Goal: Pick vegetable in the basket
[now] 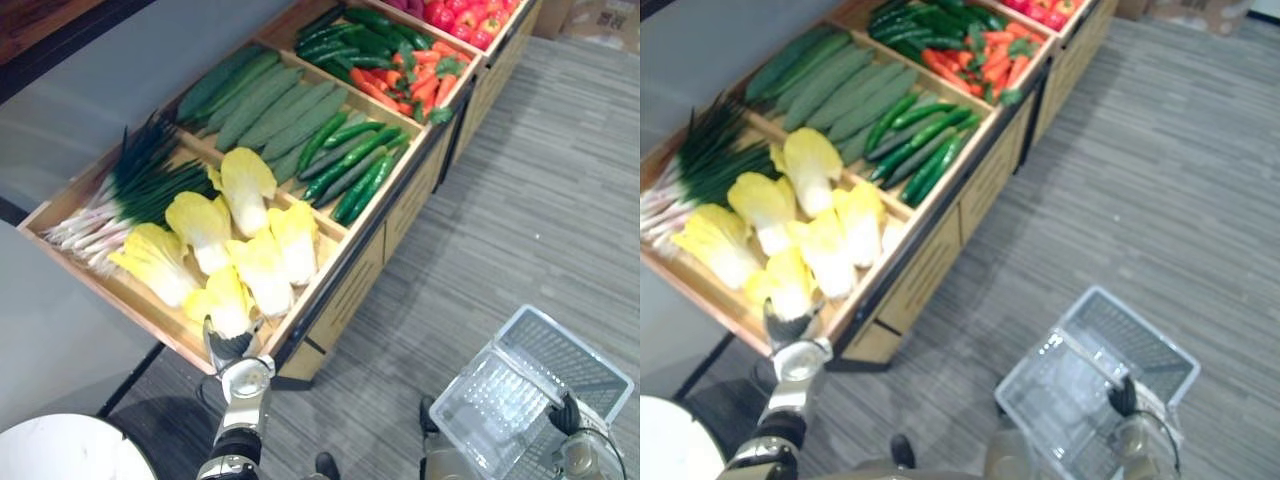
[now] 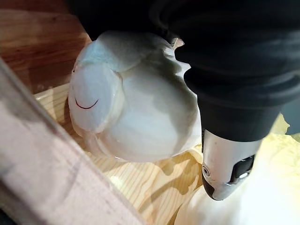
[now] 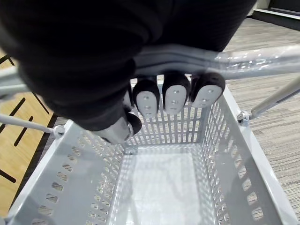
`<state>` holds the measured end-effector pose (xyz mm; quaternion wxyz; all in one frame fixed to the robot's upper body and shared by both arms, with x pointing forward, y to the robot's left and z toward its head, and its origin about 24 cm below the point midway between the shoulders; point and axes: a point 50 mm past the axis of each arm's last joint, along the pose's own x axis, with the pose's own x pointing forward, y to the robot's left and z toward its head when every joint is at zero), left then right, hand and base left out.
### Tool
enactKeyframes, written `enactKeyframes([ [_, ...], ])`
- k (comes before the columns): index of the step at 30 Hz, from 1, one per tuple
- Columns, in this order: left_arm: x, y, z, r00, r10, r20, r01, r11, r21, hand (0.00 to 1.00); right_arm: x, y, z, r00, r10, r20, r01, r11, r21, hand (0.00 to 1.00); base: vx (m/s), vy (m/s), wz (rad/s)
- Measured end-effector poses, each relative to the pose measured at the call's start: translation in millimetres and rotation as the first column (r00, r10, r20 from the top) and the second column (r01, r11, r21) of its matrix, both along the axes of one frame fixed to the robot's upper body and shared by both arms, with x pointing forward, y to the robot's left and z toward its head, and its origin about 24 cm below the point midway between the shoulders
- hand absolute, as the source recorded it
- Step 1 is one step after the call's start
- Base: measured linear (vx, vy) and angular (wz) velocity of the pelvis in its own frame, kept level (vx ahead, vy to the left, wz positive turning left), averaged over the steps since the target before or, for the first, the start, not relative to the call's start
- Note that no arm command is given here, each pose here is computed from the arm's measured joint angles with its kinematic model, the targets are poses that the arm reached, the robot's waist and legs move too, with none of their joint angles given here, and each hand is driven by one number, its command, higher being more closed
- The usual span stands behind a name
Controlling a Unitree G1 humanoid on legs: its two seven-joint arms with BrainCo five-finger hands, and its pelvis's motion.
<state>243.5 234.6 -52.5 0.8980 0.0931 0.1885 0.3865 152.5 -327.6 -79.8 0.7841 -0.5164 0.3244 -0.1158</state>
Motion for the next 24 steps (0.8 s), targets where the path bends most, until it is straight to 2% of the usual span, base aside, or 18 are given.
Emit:
enactKeyframes([
  [5, 0.3, 4.4, -1.8, 0.999, 0.026, -0.039, -0.024, 0.998, 0.057, 0.00, 4.3, 2.4, 3.5, 0.999, 0.051, 0.019, -0.051, 0.999, -0.013, 1.00, -0.03, -0.047, -0.14],
  [6, 0.5, 5.4, -1.5, 0.999, 0.030, -0.045, -0.026, 0.997, 0.079, 1.00, 7.3, 3.1, 5.4, 0.997, 0.079, 0.021, -0.078, 0.997, -0.022, 1.00, -0.03, -0.047, -0.17],
  [12, -0.8, 15.1, -1.0, 0.995, 0.086, -0.056, -0.080, 0.991, 0.103, 1.00, 17.8, 5.7, 14.5, 0.983, 0.180, 0.042, -0.177, 0.983, -0.053, 1.00, -0.01, -0.042, -0.16],
  [24, -4.3, 16.0, -5.1, 0.993, 0.081, -0.081, -0.072, 0.991, 0.109, 1.00, 23.0, 8.5, 16.3, 0.973, 0.229, 0.031, -0.226, 0.972, -0.068, 1.00, 0.01, -0.029, -0.02],
])
